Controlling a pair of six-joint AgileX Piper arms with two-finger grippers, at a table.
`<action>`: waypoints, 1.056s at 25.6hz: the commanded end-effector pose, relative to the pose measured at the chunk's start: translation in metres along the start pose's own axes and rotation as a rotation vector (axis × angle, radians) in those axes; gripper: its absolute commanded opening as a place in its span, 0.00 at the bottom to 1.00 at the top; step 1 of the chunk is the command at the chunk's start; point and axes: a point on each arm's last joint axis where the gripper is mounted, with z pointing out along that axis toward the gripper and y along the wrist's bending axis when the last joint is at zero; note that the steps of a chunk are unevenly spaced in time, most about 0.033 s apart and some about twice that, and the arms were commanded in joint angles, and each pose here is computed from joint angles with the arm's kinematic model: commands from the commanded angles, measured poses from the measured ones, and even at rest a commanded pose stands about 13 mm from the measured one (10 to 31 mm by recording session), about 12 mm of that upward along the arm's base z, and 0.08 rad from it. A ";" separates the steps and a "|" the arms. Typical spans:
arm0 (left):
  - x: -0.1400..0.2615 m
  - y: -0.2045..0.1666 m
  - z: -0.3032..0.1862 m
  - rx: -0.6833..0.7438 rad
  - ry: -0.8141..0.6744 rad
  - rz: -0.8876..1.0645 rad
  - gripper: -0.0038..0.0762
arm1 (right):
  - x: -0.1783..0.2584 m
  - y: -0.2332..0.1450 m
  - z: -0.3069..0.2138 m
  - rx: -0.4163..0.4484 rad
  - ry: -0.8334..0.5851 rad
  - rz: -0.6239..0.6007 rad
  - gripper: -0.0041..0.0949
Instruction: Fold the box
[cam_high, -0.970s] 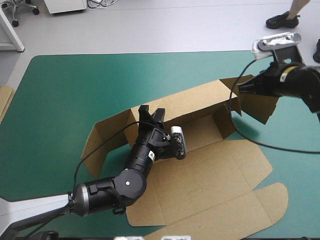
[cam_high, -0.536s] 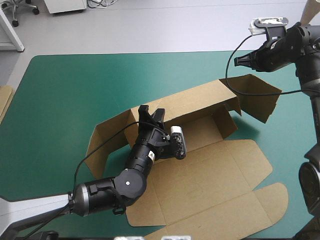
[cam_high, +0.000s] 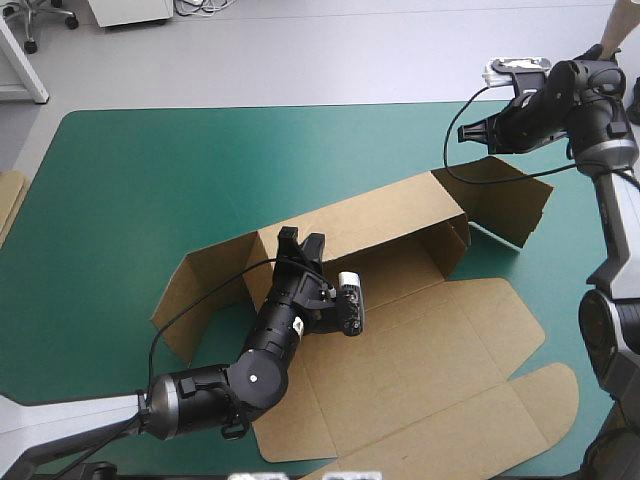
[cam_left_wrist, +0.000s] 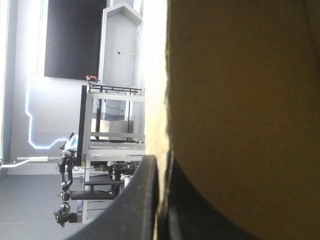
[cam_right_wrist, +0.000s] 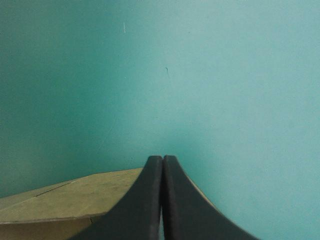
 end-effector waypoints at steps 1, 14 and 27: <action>-0.001 0.016 -0.007 -0.069 -0.010 -0.037 0.04 | -0.011 0.005 -0.030 -0.030 -0.143 -0.015 0.03; -0.002 0.017 -0.007 -0.076 -0.020 -0.064 0.04 | 0.009 0.010 -0.025 -0.089 -0.007 -0.011 0.03; -0.001 0.017 -0.007 -0.080 -0.018 -0.093 0.04 | 0.045 0.013 -0.045 -0.089 0.047 -0.025 0.03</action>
